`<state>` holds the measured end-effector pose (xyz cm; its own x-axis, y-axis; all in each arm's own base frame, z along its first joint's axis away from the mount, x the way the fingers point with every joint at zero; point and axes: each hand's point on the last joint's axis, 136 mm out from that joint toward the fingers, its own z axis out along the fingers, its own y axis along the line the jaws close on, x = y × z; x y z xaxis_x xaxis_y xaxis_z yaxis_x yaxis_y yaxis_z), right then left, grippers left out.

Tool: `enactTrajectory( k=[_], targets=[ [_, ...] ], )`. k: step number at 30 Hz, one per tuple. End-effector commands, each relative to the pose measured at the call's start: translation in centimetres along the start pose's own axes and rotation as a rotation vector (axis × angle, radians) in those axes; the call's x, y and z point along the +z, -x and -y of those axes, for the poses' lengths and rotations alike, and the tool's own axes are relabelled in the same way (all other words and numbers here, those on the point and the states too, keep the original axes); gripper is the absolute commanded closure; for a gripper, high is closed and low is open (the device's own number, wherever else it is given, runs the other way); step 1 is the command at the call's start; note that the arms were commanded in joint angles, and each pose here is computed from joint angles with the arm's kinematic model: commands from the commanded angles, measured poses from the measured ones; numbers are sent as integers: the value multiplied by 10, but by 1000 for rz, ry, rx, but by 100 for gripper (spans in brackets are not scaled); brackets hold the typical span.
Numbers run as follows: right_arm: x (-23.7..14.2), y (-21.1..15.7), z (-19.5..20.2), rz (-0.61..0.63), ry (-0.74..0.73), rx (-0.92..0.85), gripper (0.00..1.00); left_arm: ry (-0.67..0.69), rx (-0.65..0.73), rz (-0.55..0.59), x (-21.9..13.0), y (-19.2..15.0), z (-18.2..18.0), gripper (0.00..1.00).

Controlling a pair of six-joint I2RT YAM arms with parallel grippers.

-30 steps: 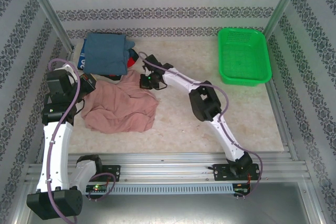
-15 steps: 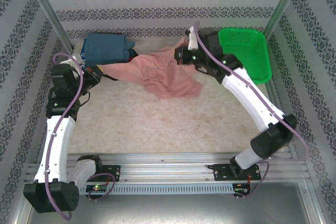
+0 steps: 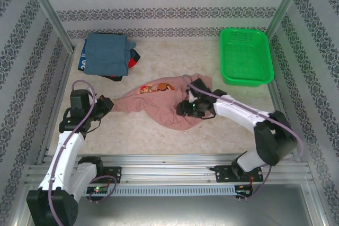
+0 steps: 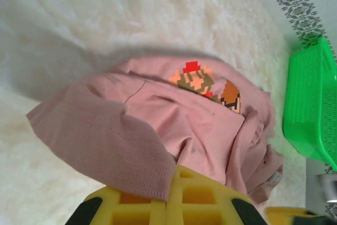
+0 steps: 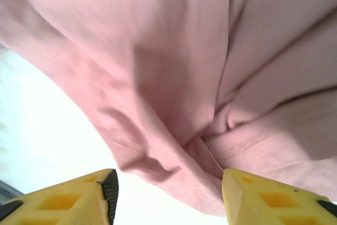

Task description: Fold and stack the t-shirts

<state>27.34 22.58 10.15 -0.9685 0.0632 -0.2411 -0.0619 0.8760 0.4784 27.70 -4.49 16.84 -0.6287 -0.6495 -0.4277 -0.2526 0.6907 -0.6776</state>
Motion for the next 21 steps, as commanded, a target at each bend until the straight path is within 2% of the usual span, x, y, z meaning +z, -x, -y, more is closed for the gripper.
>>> enactTrajectory(
  k=[1,5,10,14,18,21],
  targets=[
    [-56,33,-4,126,41,37,42,-12,-6,0,-1,-3,3,100],
    [-75,50,28,148,-34,84,41,-15,9,-8,1,-6,3,100],
    [-51,69,43,77,-56,109,43,-32,20,-14,2,-5,7,100],
    [-25,82,24,29,7,113,47,-30,33,-13,-1,-4,10,100],
    [4,72,1,-50,19,61,48,-18,51,-16,-3,-5,9,100],
    [26,64,-1,-82,13,61,50,-21,49,-11,-3,-5,8,100]
  ],
)
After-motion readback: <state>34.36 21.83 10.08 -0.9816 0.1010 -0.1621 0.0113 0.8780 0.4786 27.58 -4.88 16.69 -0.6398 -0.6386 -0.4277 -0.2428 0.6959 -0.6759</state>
